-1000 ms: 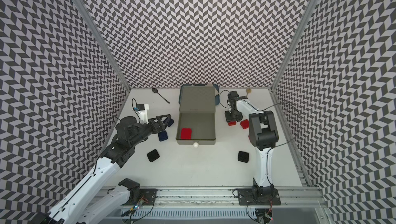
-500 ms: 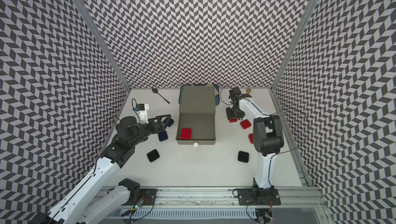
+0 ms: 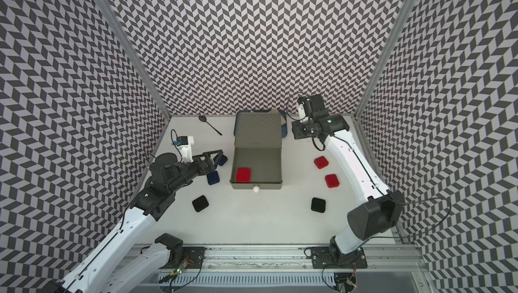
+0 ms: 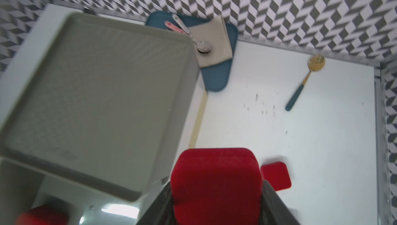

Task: Place the brooch boxes into the drawer by color
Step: Pick up the brooch box from the center of the board, then place the brooch box in the drawer.

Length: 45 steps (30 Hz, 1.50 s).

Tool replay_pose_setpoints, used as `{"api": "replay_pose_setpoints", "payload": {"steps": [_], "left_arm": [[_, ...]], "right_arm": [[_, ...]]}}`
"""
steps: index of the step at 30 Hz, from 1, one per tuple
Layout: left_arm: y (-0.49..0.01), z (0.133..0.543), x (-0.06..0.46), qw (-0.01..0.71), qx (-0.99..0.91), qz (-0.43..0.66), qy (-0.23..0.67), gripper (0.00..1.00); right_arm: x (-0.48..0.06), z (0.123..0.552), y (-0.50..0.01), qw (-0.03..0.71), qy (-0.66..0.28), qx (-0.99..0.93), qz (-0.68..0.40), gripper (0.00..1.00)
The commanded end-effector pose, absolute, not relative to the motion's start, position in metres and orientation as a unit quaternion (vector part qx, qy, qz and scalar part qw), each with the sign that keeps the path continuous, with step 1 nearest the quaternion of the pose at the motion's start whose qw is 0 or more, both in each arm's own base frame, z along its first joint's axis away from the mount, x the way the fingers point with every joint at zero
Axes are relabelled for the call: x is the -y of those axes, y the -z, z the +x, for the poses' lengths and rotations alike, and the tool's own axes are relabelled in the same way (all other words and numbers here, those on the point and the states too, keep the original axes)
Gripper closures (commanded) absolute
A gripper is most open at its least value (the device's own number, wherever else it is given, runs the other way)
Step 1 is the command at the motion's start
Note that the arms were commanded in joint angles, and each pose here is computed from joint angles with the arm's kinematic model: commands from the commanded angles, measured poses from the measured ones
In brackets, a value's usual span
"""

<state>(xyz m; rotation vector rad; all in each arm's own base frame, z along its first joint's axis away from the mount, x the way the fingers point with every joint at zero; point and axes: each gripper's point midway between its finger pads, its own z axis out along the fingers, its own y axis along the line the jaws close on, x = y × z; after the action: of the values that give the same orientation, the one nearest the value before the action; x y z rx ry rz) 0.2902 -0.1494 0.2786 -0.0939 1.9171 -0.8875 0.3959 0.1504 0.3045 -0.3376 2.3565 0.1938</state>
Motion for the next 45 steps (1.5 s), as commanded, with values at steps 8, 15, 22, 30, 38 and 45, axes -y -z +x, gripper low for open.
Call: {"api": "replay_pose_setpoints", "payload": {"steps": [8, 15, 22, 30, 38, 45], "left_arm": [[-0.3, 0.285, 0.141, 0.513, -0.778, -0.045, 0.36, 0.07], [-0.298, 0.284, 0.139, 0.511, -0.78, -0.047, 0.359, 0.07], [-0.298, 0.281, 0.136, 0.514, -0.78, -0.048, 0.353, 0.07], [-0.295, 0.281, 0.137, 0.513, -0.781, -0.048, 0.354, 0.07], [-0.293, 0.279, 0.135, 0.514, -0.783, -0.047, 0.347, 0.07], [-0.291, 0.279, 0.134, 0.513, -0.785, -0.048, 0.344, 0.07]], "right_arm": [[-0.255, 0.335, -0.354, 0.385, -0.17, -0.863, -0.278, 0.51], [-0.313, 0.289, -0.309, 0.332, -0.155, -0.839, -0.402, 0.51], [-0.329, 0.28, -0.273, 0.296, -0.13, -0.845, -0.427, 0.51], [-0.334, 0.301, -0.248, 0.297, -0.075, -0.845, -0.438, 0.51], [-0.346, 0.316, -0.254, 0.32, -0.056, -0.823, -0.466, 0.51], [-0.354, 0.317, -0.249, 0.318, -0.066, -0.817, -0.477, 0.5]]}}
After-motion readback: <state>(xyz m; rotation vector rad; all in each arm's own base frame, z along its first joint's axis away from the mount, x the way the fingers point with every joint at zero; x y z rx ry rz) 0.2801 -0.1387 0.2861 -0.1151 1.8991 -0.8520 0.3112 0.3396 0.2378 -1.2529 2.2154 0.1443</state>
